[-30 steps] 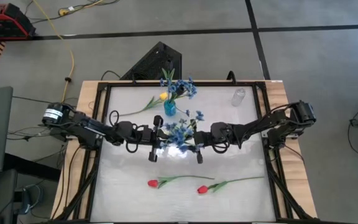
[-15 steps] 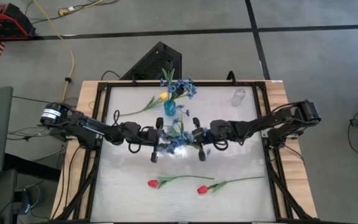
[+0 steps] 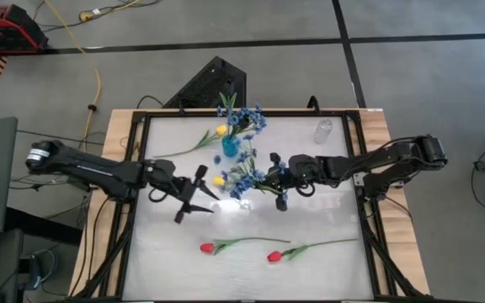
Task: Sort flowers into vase by color
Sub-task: Put the blue flowers into the blue vase
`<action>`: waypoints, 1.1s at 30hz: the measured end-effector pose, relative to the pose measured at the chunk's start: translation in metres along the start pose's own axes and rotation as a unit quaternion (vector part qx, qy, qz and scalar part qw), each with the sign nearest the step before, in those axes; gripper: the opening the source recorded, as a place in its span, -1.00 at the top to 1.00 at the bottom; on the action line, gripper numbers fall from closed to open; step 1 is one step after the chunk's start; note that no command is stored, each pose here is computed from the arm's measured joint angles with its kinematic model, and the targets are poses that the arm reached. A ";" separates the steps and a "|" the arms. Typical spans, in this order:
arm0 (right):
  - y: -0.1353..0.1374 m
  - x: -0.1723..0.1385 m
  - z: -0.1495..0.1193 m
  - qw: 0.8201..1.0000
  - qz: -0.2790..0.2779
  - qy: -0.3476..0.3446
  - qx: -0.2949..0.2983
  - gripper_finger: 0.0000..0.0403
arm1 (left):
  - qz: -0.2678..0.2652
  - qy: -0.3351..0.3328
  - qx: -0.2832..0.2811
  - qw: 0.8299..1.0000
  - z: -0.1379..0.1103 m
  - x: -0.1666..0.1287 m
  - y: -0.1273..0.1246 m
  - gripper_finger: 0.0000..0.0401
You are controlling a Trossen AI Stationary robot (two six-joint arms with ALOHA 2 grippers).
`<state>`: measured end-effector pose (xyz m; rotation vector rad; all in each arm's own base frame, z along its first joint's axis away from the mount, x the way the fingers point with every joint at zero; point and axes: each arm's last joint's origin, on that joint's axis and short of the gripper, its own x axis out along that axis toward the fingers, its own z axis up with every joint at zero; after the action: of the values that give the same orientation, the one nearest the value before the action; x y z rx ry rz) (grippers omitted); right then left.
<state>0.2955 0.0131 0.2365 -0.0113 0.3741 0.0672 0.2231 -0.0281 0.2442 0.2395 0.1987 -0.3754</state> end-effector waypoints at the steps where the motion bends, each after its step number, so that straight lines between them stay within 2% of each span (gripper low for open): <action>1: -0.002 -0.001 0.000 1.000 -0.002 0.003 0.001 0.84 | -0.002 0.005 0.000 1.000 0.002 -0.006 -0.001 0.13; 7: -0.005 -0.003 -0.002 1.000 -0.009 0.015 0.005 0.84 | -0.005 -0.012 -0.011 1.000 0.014 -0.036 -0.006 0.21; 13: -0.002 -0.003 0.010 0.998 -0.004 -0.046 -0.030 0.84 | 0.002 0.002 -0.063 0.998 0.005 -0.042 -0.010 0.27; 17: 0.004 0.003 0.022 0.990 0.013 -0.134 -0.053 0.84 | 0.023 -0.035 -0.084 0.996 -0.018 -0.028 -0.011 0.27; 21: 0.005 0.013 0.027 0.975 0.058 -0.210 -0.049 0.84 | 0.080 -0.106 -0.064 0.989 -0.033 -0.015 -0.009 0.27; 25: -0.002 0.026 0.021 0.971 0.058 -0.230 -0.027 0.82 | 0.110 -0.165 -0.038 0.980 -0.036 -0.001 -0.005 0.27; 29: -0.007 0.030 0.020 0.967 0.067 -0.243 -0.017 0.82 | 0.112 -0.148 -0.041 0.982 -0.042 0.023 0.000 0.27; 33: -0.007 0.034 0.019 0.970 0.069 -0.234 -0.017 0.82 | 0.117 -0.144 -0.022 0.982 -0.040 0.047 0.007 0.27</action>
<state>0.3343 0.0088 0.2414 -0.0022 -0.0989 0.2093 0.2625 -0.0269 0.1963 0.1602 -0.1064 -0.1678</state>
